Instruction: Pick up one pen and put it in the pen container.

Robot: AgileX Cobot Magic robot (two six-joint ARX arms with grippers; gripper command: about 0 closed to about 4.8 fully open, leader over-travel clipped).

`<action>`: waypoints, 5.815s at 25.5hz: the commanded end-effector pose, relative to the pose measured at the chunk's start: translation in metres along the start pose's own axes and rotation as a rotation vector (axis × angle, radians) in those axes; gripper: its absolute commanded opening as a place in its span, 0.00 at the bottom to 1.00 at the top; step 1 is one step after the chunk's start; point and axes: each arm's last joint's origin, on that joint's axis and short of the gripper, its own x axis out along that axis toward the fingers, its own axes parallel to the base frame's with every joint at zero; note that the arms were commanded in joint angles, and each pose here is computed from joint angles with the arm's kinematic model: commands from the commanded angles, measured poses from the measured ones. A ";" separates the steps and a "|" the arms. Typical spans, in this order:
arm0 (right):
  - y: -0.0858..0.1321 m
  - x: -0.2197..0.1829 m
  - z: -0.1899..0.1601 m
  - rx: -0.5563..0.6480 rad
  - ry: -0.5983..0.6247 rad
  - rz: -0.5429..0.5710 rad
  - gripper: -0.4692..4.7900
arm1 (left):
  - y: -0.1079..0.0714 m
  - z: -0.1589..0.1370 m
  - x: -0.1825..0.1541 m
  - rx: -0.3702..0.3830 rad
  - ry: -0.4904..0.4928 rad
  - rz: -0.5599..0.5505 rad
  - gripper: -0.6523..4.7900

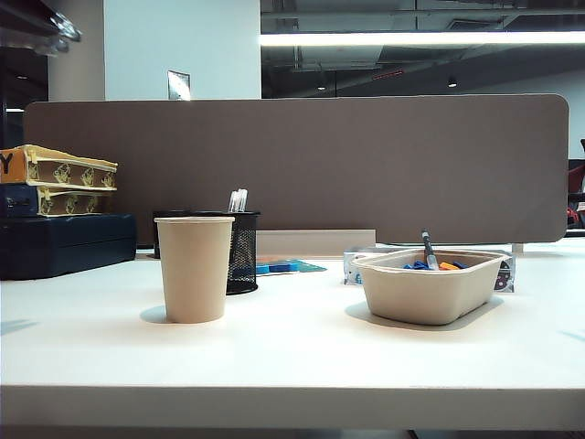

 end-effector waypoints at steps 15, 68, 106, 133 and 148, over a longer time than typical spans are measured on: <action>-0.012 0.041 -0.010 0.141 0.095 0.039 0.30 | 0.010 0.000 0.031 -0.127 -0.001 -0.142 0.28; -0.059 0.210 -0.009 0.472 0.385 0.038 0.30 | -0.007 -0.002 0.184 -0.260 0.262 -0.394 0.28; -0.077 0.278 -0.055 0.651 0.527 0.012 0.34 | -0.013 -0.029 0.229 -0.315 0.371 -0.385 0.28; -0.084 0.293 -0.082 0.676 0.609 -0.019 0.35 | -0.023 -0.034 0.251 -0.306 0.375 -0.425 0.28; -0.075 0.296 -0.096 0.695 0.678 0.007 0.35 | -0.023 -0.034 0.251 -0.308 0.381 -0.439 0.28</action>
